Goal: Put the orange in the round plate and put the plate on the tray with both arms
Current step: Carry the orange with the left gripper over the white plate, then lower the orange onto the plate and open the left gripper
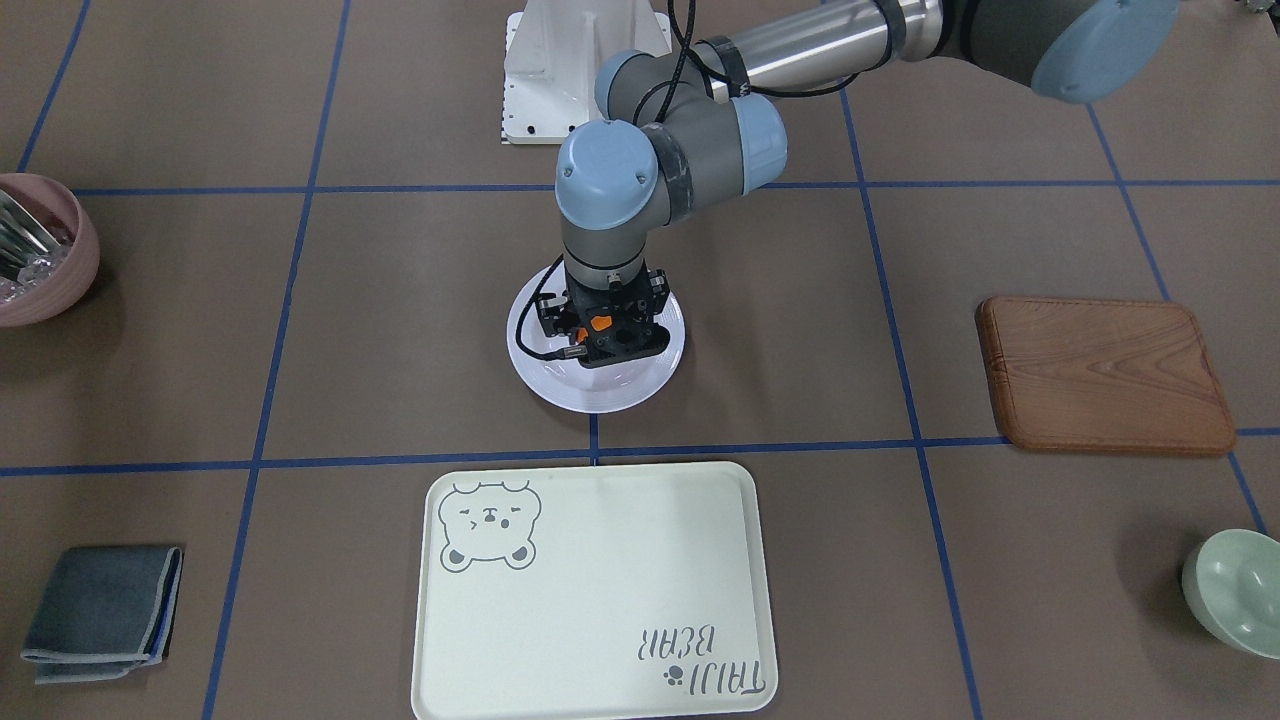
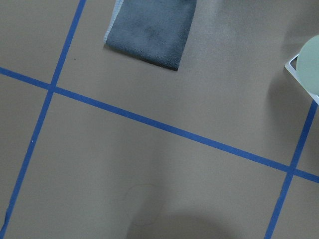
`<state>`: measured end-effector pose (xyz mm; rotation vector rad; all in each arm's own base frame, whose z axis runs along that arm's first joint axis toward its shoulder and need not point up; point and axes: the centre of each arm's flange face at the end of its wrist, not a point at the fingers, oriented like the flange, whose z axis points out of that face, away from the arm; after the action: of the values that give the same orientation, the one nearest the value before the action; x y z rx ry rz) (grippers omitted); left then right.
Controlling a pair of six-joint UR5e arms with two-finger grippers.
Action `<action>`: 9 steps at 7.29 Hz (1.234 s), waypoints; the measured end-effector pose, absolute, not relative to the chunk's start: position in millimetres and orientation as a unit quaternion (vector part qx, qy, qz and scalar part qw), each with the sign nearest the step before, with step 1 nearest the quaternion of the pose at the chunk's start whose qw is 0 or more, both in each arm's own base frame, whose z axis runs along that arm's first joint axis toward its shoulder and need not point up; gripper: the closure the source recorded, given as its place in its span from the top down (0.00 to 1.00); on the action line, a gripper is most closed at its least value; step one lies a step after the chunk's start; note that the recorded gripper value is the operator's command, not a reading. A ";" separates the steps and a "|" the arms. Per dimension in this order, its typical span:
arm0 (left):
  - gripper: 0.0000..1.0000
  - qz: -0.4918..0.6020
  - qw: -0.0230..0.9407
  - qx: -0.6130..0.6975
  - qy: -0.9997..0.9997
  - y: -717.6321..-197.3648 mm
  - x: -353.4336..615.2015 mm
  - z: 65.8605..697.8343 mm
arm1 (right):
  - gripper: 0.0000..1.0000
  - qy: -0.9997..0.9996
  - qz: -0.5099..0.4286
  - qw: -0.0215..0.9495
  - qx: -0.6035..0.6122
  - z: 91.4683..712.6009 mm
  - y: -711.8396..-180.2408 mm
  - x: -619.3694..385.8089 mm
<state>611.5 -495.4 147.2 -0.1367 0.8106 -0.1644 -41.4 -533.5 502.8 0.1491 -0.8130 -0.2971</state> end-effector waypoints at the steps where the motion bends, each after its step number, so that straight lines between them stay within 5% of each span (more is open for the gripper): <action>1: 0.00 -0.079 0.915 -0.068 0.391 -493.0 616.2 150.4 | 1.00 -0.393 -0.144 0.905 0.072 502.8 -533.5 -41.8; 6: 0.00 -0.080 0.915 -0.062 0.390 -499.0 629.4 163.6 | 1.00 -0.393 -0.146 0.905 0.072 503.1 -533.3 -43.2; 7: 0.26 -0.079 0.915 -0.061 0.390 -498.3 631.4 164.1 | 1.00 -0.392 -0.146 0.905 0.072 503.0 -533.4 -43.4; 8: 0.64 -0.078 0.916 -0.061 0.390 -496.8 633.3 164.0 | 1.00 -0.392 -0.146 0.905 0.072 503.2 -533.3 -43.5; 9: 0.73 -0.076 0.916 -0.060 0.389 -494.2 636.1 164.5 | 1.00 -0.392 -0.146 0.905 0.071 503.5 -533.3 -43.6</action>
<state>636.1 -494.2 164.5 -0.1237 0.8001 -0.1565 -43.6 -533.3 503.5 0.1473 -0.8096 -0.3019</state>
